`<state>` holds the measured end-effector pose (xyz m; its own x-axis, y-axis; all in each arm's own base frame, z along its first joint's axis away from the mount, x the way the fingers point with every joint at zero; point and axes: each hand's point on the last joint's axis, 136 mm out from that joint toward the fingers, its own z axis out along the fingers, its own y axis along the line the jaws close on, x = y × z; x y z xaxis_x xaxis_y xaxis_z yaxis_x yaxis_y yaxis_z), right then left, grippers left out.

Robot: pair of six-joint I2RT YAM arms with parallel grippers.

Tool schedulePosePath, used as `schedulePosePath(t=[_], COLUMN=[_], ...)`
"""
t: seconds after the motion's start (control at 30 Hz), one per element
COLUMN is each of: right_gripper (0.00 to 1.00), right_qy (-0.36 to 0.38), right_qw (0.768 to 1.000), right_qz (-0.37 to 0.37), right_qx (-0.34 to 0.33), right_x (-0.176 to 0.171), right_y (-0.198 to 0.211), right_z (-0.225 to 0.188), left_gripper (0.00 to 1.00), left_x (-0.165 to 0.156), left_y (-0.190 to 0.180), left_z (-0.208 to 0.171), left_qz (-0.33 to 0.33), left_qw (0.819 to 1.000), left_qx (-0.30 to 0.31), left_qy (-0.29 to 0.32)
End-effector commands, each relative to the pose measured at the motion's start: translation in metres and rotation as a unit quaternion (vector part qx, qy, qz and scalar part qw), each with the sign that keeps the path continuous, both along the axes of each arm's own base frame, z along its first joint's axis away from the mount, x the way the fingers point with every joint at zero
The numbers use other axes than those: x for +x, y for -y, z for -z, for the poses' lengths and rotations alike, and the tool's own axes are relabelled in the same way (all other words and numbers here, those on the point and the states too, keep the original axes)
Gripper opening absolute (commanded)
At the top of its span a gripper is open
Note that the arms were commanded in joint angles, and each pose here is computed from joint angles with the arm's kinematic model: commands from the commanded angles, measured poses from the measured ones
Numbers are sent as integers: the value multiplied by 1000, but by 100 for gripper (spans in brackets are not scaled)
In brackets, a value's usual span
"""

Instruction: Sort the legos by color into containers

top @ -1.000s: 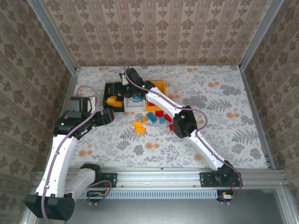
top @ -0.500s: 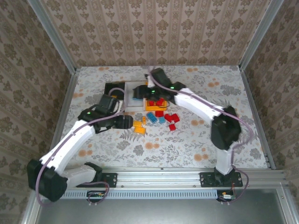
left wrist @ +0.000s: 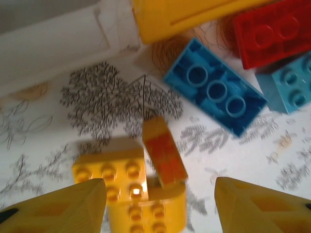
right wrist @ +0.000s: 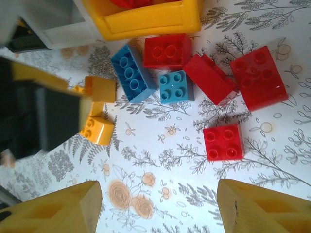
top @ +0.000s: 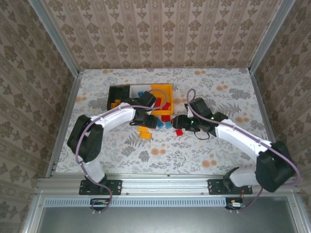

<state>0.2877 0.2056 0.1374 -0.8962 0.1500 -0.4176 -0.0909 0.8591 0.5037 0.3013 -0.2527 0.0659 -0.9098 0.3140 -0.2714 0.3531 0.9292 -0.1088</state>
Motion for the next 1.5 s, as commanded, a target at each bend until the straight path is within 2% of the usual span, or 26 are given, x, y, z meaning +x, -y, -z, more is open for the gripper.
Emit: schedulePosePath(t=[0.0, 0.3, 0.43, 0.47, 0.6, 0.7, 0.87, 1.0, 1.23, 1.47], right_gripper=[66, 66, 66, 66, 66, 66, 66, 66, 65, 64], right_qy=[18, 13, 14, 13, -2, -17, -82, -95, -105, -111], right_qw=[1000, 1000, 1000, 1000, 1000, 999, 983, 962, 935, 924], right_qz=[8, 15, 18, 17, 4, -29, -49, -69, -77, -84], right_qx=[-10, -4, 3, 6, 9, -22, -156, -248, -331, -356], right_x=[-7, -15, -15, -15, -13, -11, -5, -5, 0, 6], right_y=[14, 20, 19, 18, 6, -9, -6, -1, 8, 7], right_z=[-4, 2, 0, 0, 6, 14, 53, 70, 90, 105], left_gripper=[58, 35, 15, 12, 10, 10, 10, 11, 11, 11], left_x=[8, 14, 17, 18, 15, 11, 20, 44, 89, 117], left_y=[3, 7, 7, 6, -2, -20, -73, -125, -164, -163], left_z=[9, 27, 29, 27, 2, -31, -86, -111, -110, -93], left_qz=[4, 7, 4, 3, 1, -8, -55, -105, -148, -150], left_qw=[1000, 999, 999, 999, 1000, 1000, 997, 991, 985, 985], left_qx=[23, 39, 32, 29, 23, 13, -17, -24, -43, -62], left_qy=[-3, -19, -21, -21, -8, 17, 59, 77, 75, 64])
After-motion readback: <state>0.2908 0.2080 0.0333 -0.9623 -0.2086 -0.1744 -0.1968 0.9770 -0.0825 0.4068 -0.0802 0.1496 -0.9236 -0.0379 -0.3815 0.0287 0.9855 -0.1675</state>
